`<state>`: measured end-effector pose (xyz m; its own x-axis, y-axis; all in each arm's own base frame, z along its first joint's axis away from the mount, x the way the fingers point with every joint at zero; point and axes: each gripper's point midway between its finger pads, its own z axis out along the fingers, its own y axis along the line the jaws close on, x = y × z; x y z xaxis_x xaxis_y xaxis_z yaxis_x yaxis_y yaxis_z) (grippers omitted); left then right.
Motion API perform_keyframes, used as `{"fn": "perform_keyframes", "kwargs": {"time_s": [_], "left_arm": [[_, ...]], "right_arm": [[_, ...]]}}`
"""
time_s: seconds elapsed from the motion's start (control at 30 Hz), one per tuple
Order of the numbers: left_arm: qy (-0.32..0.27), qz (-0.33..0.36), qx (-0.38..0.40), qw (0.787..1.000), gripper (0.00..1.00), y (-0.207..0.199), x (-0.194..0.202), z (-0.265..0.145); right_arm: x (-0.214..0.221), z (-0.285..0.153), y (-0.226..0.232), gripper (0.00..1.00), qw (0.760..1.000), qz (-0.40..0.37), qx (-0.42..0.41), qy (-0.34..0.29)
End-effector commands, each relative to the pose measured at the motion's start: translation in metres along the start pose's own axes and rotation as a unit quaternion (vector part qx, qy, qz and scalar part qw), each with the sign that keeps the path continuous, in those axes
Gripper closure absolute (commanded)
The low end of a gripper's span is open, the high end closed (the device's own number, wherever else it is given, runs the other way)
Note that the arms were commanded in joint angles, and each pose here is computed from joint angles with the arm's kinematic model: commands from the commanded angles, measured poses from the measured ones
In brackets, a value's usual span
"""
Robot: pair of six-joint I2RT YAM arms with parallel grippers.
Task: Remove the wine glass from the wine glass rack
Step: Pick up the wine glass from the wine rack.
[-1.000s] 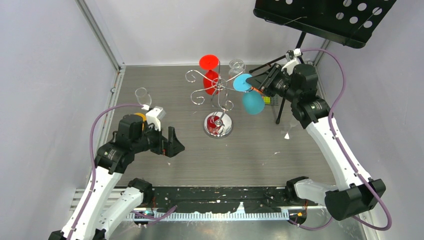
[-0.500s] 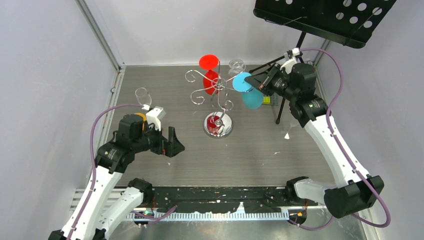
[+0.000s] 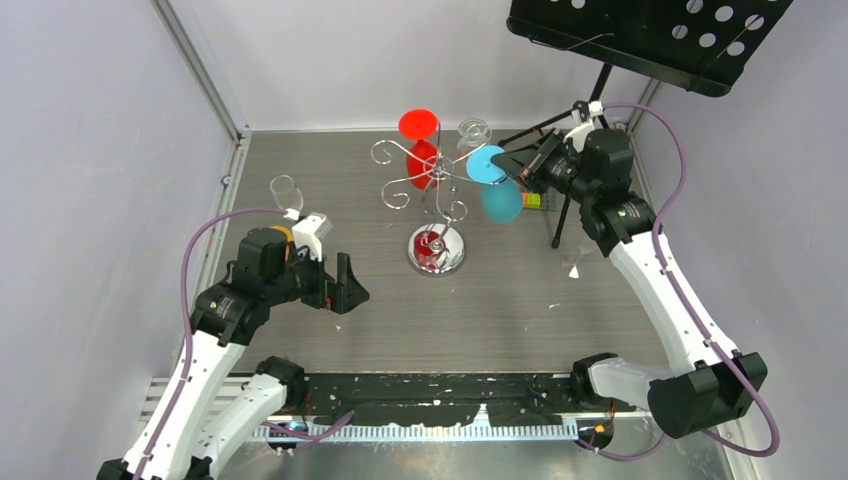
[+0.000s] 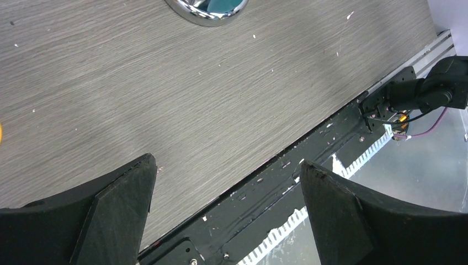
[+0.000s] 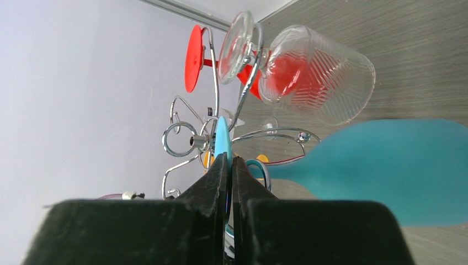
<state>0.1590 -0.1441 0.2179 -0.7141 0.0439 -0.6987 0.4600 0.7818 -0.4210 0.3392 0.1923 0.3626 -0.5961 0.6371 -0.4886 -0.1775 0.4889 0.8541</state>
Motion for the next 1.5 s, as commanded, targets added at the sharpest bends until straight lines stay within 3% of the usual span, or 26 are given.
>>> {"fn": "perform_keyframes", "kwargs": {"time_s": [0.0,0.5,1.47], "left_arm": [[-0.016,0.011,0.004,1.0,0.0,-0.003,-0.007,-0.003],[-0.022,0.009,0.016,1.0,0.0,-0.008,-0.009,-0.003],[-0.033,0.013,0.023,0.999,0.0,-0.01,-0.006,-0.007]], "right_arm": [[-0.015,-0.013,0.018,0.94,0.998,0.023,-0.038,-0.034],[-0.024,-0.026,0.022,0.94,0.991,0.094,-0.077,-0.053],[-0.003,-0.039,0.033,0.94,0.991,0.102,-0.081,-0.027]]}}
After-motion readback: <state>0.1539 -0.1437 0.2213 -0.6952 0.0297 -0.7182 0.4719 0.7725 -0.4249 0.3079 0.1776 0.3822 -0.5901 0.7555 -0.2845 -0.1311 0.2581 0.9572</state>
